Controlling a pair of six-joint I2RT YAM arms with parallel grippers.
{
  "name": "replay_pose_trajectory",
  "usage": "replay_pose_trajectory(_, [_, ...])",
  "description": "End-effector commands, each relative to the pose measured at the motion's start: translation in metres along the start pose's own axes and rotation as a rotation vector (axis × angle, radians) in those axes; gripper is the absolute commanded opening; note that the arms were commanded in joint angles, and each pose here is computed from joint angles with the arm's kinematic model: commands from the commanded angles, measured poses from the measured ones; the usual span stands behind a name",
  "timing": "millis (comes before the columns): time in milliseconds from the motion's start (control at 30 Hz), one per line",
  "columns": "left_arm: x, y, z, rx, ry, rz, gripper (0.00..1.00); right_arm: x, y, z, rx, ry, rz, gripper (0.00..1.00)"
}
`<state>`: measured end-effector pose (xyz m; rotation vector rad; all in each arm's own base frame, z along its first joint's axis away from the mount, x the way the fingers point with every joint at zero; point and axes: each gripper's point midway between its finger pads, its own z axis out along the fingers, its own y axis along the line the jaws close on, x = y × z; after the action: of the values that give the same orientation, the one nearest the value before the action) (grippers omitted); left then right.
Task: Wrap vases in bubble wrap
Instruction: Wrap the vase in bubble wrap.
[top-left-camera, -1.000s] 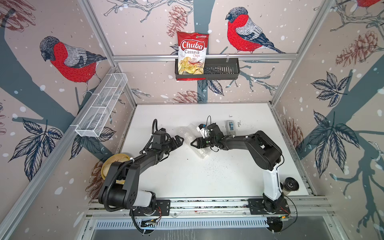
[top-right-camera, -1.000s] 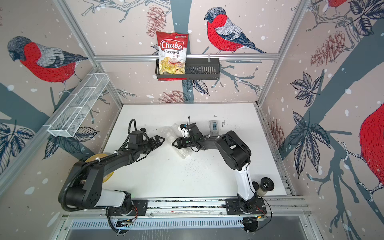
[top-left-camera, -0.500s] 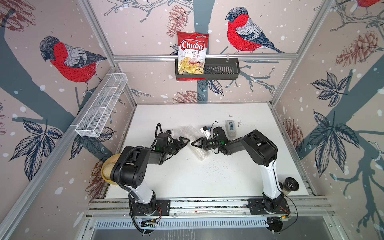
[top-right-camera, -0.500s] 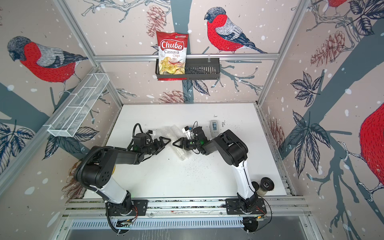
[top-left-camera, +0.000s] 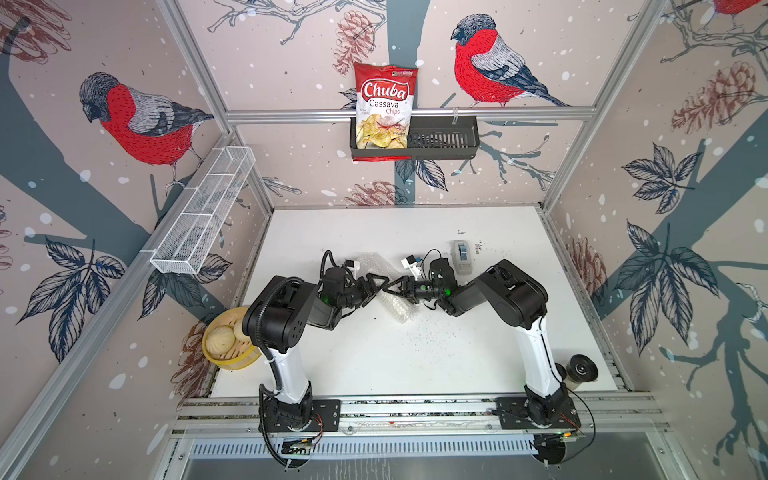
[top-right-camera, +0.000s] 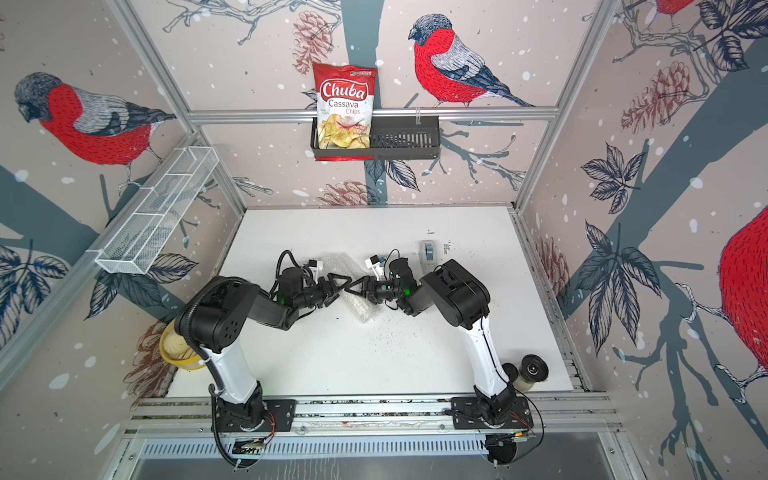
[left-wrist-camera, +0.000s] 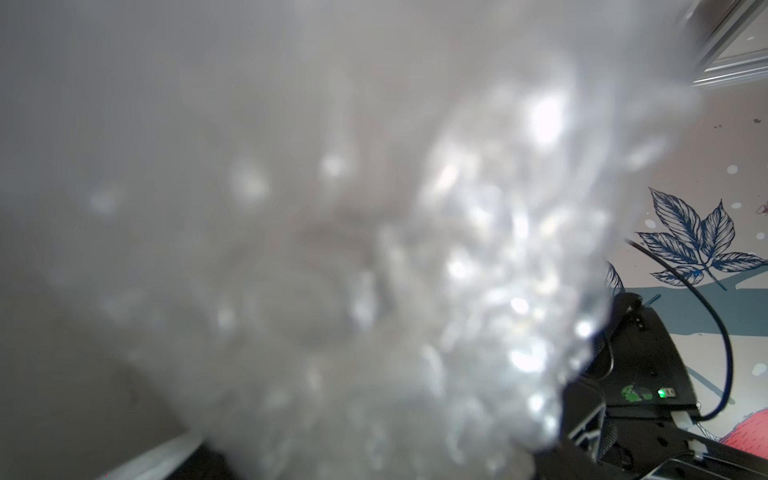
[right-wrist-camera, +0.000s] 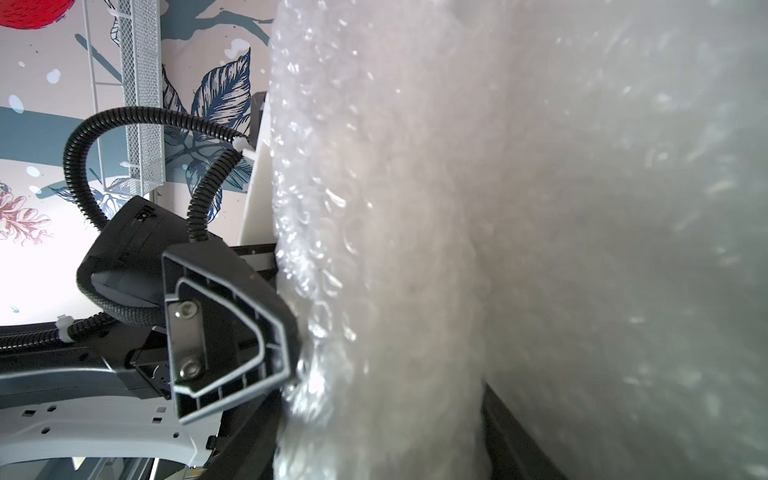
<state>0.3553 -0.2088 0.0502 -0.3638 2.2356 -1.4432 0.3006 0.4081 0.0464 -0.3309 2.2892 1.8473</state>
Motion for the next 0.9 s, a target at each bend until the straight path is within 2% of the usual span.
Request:
replay_pose_trajectory(0, [0.001, 0.005, 0.001, -0.017, -0.001, -0.015, 0.76, 0.026, -0.033, 0.001, 0.109, 0.064, 0.125, 0.54])
replay_pose_trajectory(167, [0.0, 0.019, 0.001, -0.099, -0.006, -0.005, 0.68, 0.028, -0.036, 0.004, 0.142, 0.074, 0.109, 0.54])
replay_pose_trajectory(367, [0.002, 0.023, 0.004, -0.125, -0.004, 0.005, 0.66, 0.029, -0.036, 0.006, 0.145, 0.075, 0.108, 0.54])
replay_pose_trajectory(567, [0.003, 0.034, 0.008, -0.172, 0.008, 0.007, 0.54, 0.033, -0.035, 0.011, 0.171, 0.087, 0.091, 0.57])
replay_pose_trajectory(600, [0.003, 0.037, 0.008, -0.191, 0.009, 0.01, 0.52, 0.034, -0.036, 0.011, 0.184, 0.087, 0.087, 0.58])
replay_pose_trajectory(733, [0.001, 0.053, 0.005, -0.301, 0.024, 0.052, 0.44, 0.033, -0.042, 0.004, 0.288, 0.075, 0.04, 0.75])
replay_pose_trajectory(867, [0.0, 0.066, 0.004, -0.383, 0.049, 0.08, 0.4, 0.028, -0.048, -0.008, 0.422, 0.055, -0.019, 0.89])
